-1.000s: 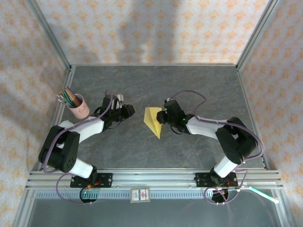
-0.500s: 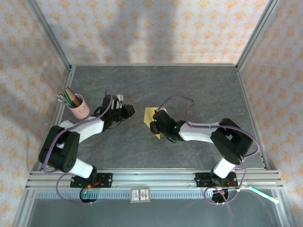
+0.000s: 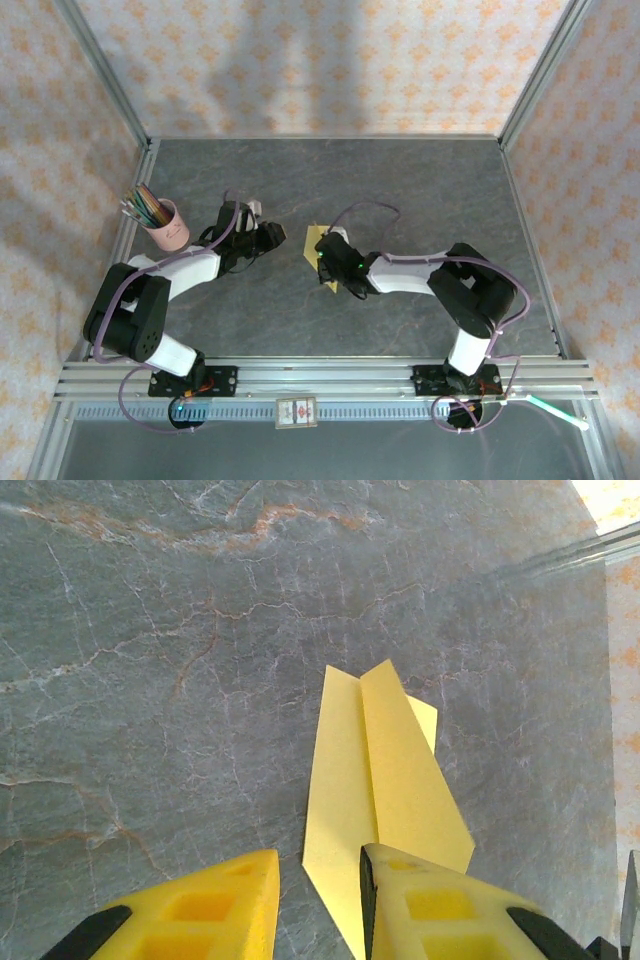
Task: Fold a paper plane with a square sheet of paper (pick it up from the middle)
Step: Turn over the paper at the center of the table.
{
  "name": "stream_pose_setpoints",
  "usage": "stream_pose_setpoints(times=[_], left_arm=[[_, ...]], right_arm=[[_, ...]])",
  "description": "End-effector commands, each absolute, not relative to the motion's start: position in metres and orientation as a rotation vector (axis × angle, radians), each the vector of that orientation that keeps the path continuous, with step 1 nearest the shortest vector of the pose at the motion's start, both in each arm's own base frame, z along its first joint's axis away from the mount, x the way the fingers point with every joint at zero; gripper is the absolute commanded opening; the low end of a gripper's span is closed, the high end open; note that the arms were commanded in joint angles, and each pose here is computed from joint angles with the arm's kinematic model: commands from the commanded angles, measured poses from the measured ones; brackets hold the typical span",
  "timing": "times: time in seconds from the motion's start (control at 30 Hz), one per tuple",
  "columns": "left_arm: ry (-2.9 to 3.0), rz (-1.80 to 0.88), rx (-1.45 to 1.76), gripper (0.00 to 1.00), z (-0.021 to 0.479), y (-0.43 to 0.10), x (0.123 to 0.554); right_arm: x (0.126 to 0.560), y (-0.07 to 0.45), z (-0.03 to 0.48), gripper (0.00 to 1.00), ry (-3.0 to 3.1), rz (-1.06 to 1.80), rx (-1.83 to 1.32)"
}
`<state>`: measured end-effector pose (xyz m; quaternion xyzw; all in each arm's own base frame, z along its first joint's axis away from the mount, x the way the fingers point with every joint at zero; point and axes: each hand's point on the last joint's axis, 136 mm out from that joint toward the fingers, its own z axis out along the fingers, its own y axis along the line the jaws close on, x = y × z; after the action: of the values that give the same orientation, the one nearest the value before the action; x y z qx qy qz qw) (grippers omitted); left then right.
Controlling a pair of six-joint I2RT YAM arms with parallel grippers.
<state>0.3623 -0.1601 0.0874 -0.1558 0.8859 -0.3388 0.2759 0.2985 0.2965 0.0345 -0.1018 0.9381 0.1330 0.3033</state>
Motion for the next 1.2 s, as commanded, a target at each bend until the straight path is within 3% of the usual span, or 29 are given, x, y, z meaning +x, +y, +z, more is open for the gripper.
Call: stream_pose_setpoints(times=[0.0, 0.27, 0.37, 0.6, 1.03, 1.17], left_arm=[[2.362, -0.926, -0.369, 0.30, 0.099, -0.168, 0.369], [2.339, -0.920, -0.364, 0.30, 0.109, -0.166, 0.369], [2.337, -0.916, -0.370, 0.30, 0.107, -0.164, 0.369], [2.335, -0.858, -0.425, 0.30, 0.100, -0.145, 0.373], [2.261, -0.787, -0.561, 0.30, 0.104, -0.095, 0.386], [2.256, -0.804, -0.554, 0.30, 0.107, -0.097, 0.386]], right_arm=[[0.313, 0.273, 0.056, 0.01, 2.430, 0.200, -0.238], [0.340, 0.170, 0.159, 0.00, 2.215, -0.328, -0.092], [0.337, 0.155, 0.176, 0.00, 2.138, -0.551, -0.112], [0.321, 0.191, 0.116, 0.00, 2.154, -0.778, -0.292], [0.281, 0.296, 0.025, 0.00, 2.316, -0.548, -0.517], [0.282, 0.318, 0.021, 0.11, 2.335, -0.467, -0.523]])
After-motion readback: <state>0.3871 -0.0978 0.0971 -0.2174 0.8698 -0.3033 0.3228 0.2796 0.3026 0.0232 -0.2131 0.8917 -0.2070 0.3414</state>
